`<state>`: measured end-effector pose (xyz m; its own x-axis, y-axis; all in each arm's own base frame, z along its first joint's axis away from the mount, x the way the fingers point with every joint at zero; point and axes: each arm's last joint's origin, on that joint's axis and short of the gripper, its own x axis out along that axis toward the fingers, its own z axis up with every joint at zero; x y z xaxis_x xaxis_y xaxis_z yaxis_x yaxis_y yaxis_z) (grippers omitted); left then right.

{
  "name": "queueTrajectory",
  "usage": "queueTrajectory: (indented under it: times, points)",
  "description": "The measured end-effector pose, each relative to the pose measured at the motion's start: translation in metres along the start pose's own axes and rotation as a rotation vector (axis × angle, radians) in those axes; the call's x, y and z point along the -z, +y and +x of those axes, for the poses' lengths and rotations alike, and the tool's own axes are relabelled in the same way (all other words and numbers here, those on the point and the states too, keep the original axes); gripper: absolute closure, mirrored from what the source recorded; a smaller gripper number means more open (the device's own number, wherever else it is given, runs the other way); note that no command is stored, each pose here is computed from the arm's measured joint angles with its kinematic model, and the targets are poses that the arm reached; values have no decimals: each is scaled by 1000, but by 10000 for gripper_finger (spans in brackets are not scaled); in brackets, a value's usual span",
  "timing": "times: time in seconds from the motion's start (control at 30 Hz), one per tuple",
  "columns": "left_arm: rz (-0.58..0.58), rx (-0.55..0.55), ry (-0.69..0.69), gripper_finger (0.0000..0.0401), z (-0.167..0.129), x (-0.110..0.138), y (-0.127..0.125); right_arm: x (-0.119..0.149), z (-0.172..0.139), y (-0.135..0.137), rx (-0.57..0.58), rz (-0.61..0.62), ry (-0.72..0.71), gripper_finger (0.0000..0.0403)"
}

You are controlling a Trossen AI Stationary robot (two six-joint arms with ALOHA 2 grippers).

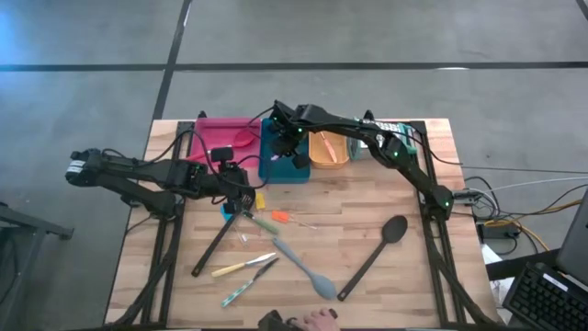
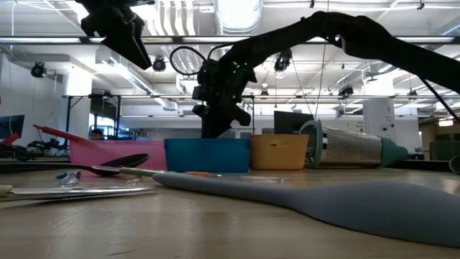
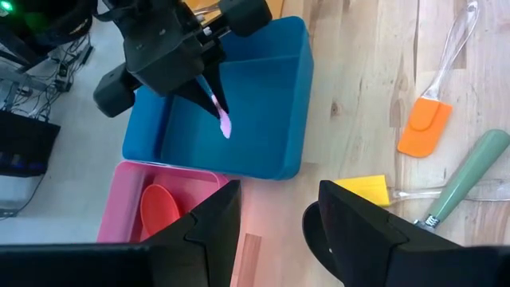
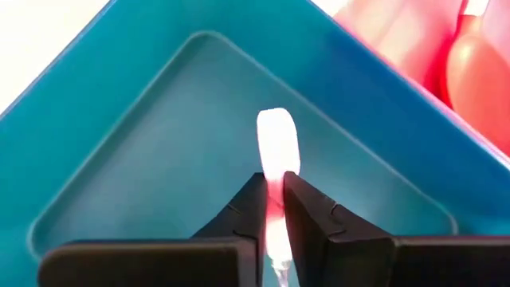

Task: Pick & Place Kitchen Items
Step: Put the pink spatula into the blue bin, then put the green knife into the yellow bin

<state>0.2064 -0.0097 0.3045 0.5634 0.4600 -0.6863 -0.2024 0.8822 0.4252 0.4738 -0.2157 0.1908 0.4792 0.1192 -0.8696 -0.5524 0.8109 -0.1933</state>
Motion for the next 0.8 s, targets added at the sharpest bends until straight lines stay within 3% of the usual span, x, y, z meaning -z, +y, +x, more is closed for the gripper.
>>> queueTrajectory:
  times: [0.4, 0.6, 0.8]
  points:
    - [-1, 0, 0, 227, 0, 0, 0, -11, -1, -1, 46, 23, -18, 285]
    - [-1, 0, -1, 227, 0, 0, 0, -30, -22, 2, 147, 199, 24, 264]
    - [-1, -11, 0, 227, 0, 0, 0, -54, -56, 23, 128, 292, 21, 272]
